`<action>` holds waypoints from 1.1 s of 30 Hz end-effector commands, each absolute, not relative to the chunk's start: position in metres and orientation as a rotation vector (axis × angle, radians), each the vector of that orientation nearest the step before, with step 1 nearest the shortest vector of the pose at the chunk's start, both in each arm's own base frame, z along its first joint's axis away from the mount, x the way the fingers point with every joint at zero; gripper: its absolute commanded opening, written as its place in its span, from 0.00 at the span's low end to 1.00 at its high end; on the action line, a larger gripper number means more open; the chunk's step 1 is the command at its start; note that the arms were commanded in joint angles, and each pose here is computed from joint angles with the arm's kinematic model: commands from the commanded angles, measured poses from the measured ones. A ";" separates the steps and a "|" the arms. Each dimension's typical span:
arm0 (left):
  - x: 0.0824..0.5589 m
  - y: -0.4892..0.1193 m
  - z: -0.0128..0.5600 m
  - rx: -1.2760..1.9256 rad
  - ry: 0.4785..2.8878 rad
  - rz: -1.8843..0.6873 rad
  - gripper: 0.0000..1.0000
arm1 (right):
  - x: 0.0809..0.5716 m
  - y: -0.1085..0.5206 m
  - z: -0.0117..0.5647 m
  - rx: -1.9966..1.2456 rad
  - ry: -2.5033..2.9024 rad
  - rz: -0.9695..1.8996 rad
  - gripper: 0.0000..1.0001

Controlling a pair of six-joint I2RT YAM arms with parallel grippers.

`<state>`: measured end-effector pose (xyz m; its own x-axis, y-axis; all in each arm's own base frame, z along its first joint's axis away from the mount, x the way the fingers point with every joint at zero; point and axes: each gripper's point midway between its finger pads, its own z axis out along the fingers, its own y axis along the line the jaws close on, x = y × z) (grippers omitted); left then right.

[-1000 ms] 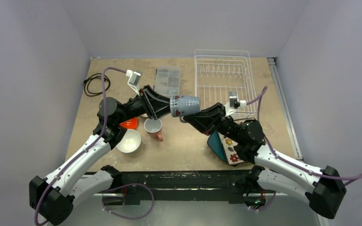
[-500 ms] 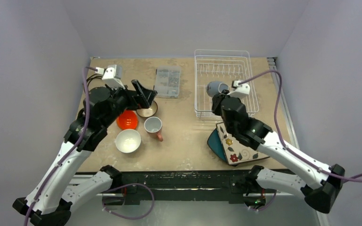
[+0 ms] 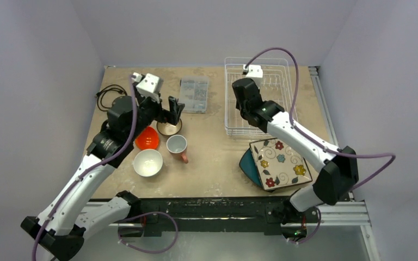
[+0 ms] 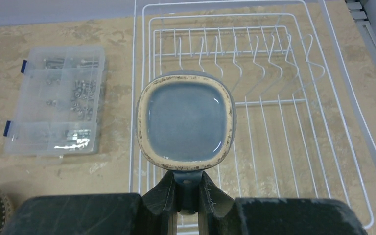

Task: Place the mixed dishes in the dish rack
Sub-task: Turn the cup upside down in the dish rack.

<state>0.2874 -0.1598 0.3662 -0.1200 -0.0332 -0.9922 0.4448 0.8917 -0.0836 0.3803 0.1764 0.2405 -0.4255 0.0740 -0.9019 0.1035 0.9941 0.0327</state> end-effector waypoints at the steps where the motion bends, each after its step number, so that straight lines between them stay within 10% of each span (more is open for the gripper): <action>1: 0.286 -0.174 0.373 0.432 1.582 -0.442 1.00 | 0.419 0.195 0.270 0.088 1.966 -0.015 0.00; 33: 0.303 -0.179 0.352 0.457 1.641 -0.403 1.00 | 0.603 0.177 0.222 0.010 2.028 -0.078 0.00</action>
<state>0.3005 -0.1773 0.3278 -0.1707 0.0834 -0.9818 0.5089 0.8607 -0.0154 0.5901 0.1715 0.1726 -0.5445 -0.0201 -0.8385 0.0764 0.9944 -0.0734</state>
